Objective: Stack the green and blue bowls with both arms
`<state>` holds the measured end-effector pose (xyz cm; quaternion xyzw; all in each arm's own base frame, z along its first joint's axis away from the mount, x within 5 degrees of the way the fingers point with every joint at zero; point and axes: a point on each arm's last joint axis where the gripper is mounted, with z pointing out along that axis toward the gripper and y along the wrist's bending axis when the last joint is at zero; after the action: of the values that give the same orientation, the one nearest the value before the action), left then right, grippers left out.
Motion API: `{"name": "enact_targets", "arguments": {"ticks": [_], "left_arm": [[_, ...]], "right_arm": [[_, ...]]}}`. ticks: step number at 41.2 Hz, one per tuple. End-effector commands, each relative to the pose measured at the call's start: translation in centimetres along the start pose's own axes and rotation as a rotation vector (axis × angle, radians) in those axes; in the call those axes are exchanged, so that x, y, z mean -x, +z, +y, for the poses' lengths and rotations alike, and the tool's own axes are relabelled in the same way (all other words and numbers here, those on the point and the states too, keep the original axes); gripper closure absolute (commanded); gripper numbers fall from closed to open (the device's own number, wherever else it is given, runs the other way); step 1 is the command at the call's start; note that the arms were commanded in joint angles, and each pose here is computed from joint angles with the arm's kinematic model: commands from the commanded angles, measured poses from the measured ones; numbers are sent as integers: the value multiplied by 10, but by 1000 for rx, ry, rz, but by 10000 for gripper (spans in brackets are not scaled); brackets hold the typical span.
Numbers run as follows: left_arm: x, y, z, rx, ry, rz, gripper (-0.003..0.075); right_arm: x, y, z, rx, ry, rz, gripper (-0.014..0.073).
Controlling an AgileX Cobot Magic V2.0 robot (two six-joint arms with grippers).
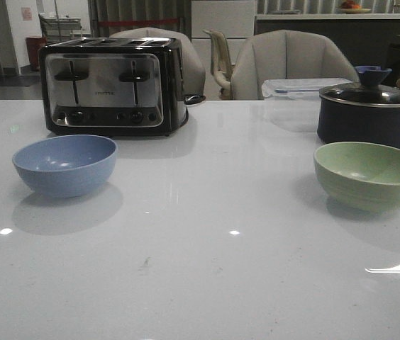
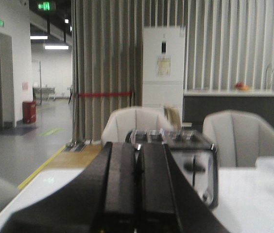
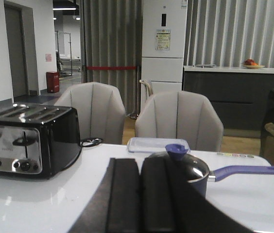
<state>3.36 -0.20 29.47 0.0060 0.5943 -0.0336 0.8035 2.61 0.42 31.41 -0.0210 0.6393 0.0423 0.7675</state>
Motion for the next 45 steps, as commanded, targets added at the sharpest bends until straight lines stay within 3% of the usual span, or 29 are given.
{"name": "enact_targets", "arguments": {"ticks": [1,7,12,23,31,41,45], "left_arm": [[44,6,-2,-9,-54,-51,619],[76,20,-6,-28,-51,91,619],[82,36,-7,-37,-50,226,619],[50,65,-7,-39,-53,524,619],[32,80,-7,-38,-56,663,619],[21,92,-6,-31,-49,727,619],[17,96,-6,-29,-45,751,611]], "right_arm": [[39,6,1,-1,-8,-29,561],[59,26,2,8,-9,101,561],[55,47,1,9,-6,203,561],[16,90,0,13,0,541,561],[-13,115,-1,14,6,744,561],[-41,138,-3,12,12,903,554],[-48,143,-3,11,14,936,476]]}}
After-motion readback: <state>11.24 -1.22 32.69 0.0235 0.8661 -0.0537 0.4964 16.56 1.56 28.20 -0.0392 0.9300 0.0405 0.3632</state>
